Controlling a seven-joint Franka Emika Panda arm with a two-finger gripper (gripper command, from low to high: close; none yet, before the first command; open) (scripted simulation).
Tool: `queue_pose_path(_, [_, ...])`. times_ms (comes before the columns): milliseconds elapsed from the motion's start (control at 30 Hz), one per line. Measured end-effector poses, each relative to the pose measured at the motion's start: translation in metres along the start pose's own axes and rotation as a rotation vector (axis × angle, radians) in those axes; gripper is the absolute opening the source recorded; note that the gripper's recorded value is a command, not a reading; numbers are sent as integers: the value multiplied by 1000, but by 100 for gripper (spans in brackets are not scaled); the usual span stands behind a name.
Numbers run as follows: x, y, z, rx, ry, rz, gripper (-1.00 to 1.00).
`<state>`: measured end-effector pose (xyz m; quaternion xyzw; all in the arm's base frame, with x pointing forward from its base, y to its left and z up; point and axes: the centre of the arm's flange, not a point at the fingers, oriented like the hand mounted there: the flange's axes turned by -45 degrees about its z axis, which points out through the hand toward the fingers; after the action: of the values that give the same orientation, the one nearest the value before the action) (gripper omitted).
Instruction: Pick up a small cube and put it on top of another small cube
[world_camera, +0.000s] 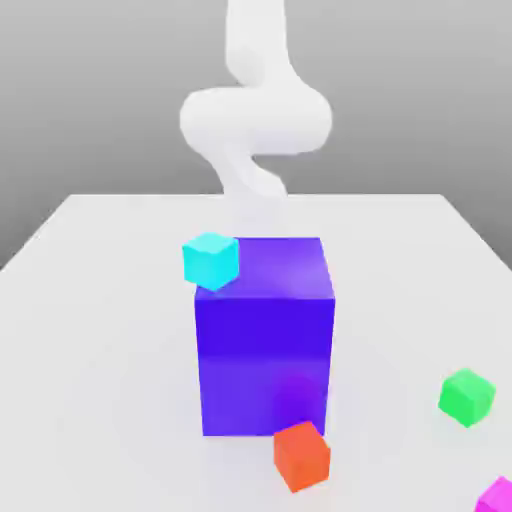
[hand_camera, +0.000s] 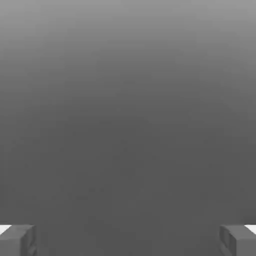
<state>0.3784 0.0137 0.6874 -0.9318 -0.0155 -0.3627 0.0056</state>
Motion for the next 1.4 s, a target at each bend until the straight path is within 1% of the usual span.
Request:
queue_pose_path(267, [3, -55, 130, 69, -185, -135, 0])
queue_pose_path(533, [-33, -122, 255, 130, -363, -278, 0])
queue_pose_path(800, [-110, -195, 366, 186, -537, -432, 0])
queue_pose_path(1033, [-208, -248, 448, 225, -689, -567, 0])
queue_pose_path(1167, [-256, -257, 493, 231, -716, -591, 0])
queue_pose_path(1200, [-266, -257, 503, 232, -717, -592, -100])
queue_pose_path(1400, [-271, -257, 508, 232, -717, -592, -100])
